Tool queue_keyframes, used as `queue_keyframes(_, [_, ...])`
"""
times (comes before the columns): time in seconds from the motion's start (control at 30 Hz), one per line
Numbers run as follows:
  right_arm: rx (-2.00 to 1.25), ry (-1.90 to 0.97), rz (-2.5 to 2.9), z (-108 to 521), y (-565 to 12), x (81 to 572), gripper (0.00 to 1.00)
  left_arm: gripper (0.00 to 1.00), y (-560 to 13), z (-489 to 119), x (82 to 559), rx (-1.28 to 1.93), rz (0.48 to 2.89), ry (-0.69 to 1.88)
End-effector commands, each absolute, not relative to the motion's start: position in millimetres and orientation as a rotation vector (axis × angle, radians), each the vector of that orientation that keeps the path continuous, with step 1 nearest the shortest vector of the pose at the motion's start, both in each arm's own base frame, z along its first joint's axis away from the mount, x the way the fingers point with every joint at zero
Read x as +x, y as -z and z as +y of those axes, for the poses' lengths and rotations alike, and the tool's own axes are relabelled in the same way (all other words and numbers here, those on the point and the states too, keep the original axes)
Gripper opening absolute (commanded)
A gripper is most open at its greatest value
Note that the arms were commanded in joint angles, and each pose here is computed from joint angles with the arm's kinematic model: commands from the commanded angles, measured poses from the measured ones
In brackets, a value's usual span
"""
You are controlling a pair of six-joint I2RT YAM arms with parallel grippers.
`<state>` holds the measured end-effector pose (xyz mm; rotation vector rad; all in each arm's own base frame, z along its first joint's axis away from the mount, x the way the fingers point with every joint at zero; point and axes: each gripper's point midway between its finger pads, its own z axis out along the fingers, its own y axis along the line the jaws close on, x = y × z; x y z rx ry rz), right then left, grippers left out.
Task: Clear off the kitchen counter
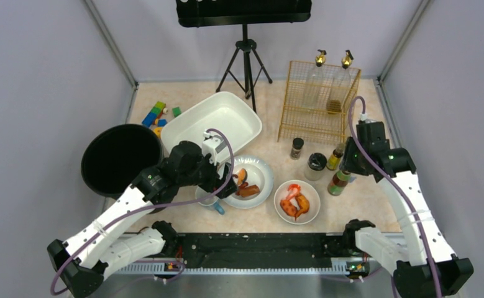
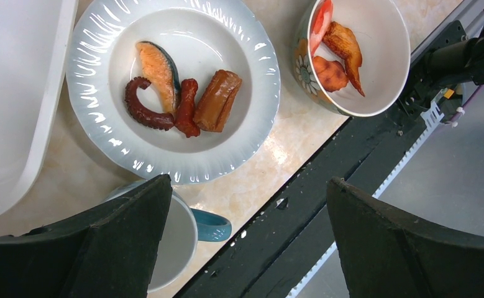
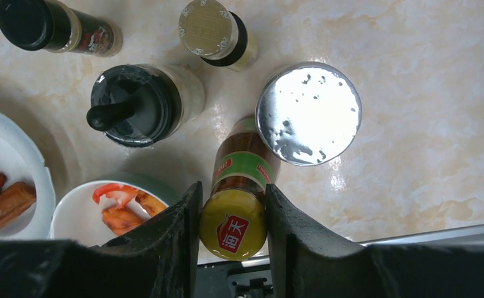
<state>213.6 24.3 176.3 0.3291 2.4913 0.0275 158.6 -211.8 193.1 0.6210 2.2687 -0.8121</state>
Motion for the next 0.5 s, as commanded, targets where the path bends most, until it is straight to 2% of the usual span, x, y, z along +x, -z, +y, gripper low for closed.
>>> queue_keyframes(0.0, [0.299, -0.085, 2.387, 30.0, -221.6, 223.7, 0.0, 0.99, -195.7, -212.1, 159.5, 0.637, 2.243, 0.812])
queue_keyframes(0.47, [0.162, -0.222, 2.185, 51.5, -353.0, 259.0, 0.0, 0.99, -193.1, -212.3, 160.1, 0.64, 2.252, 0.807])
